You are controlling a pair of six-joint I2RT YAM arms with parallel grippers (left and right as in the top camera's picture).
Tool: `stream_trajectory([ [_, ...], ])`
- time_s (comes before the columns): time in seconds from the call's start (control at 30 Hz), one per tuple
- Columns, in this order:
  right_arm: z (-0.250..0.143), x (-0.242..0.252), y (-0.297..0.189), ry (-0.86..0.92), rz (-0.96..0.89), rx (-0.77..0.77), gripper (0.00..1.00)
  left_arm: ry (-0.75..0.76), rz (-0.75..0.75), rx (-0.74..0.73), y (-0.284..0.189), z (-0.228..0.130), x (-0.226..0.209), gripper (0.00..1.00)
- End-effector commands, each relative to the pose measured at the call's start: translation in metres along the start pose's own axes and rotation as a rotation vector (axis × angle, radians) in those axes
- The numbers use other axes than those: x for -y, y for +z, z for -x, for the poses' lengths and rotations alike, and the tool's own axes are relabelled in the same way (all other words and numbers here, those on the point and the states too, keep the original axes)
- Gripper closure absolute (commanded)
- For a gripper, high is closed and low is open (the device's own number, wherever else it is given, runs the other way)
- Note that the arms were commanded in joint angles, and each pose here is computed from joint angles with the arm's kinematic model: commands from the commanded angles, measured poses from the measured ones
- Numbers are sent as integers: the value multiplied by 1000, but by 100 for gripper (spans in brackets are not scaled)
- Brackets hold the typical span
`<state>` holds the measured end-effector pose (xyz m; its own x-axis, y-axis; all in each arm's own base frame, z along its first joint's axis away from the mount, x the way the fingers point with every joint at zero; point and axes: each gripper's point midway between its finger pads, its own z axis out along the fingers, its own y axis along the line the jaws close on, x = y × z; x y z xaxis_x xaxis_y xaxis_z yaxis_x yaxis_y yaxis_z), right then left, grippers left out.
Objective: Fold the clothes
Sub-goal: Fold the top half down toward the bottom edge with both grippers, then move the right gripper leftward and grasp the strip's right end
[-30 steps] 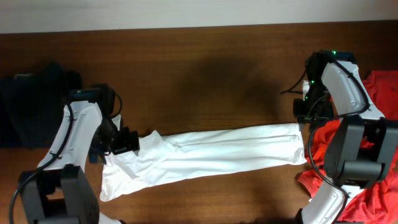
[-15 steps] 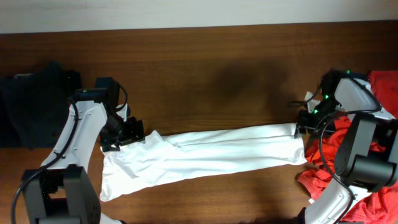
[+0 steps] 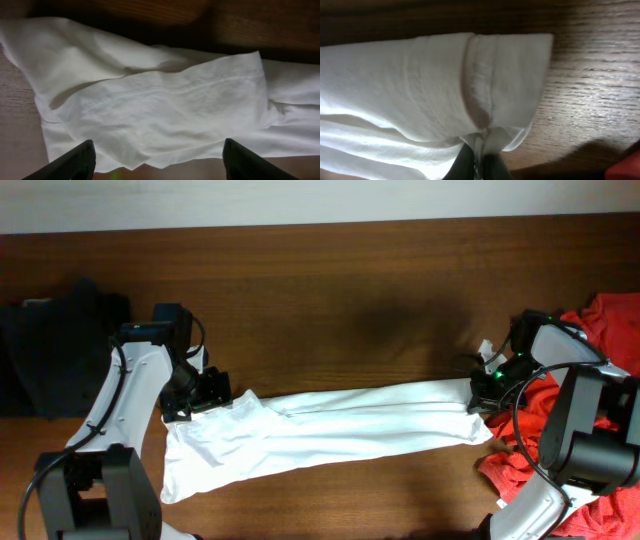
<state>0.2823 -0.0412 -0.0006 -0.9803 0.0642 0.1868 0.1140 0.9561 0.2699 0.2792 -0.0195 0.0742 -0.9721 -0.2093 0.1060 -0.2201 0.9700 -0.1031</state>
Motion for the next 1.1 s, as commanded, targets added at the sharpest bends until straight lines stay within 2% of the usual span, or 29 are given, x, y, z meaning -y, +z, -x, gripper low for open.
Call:
stream_trajectory([
  [0.0, 10, -3, -15, -5, 12, -3, 96, -8, 69, 25, -4, 1, -12, 19],
  [0.1, 19, 13, -68, 108, -133, 0, 96, -32, 74, 24, -5, 2, -19, 19],
  [0.23, 21, -15, -91, 63, -138, 3, 96, -49, 72, 27, -6, 3, -24, 16],
  [0.5, 4, -132, -55, -170, -214, -80, 96, -50, 68, 29, -6, 4, -23, 13],
  [0.53, 0, -143, -50, -202, -222, -89, 96, -50, 68, 29, -6, 4, -23, 7],
  [0.7, -19, -201, -10, -305, -221, -85, 96, -50, 67, 29, -6, 4, -23, 7],
  [1.07, -30, -244, 9, -410, -178, -57, 94, -57, 67, 29, -6, 4, -23, 7],
])
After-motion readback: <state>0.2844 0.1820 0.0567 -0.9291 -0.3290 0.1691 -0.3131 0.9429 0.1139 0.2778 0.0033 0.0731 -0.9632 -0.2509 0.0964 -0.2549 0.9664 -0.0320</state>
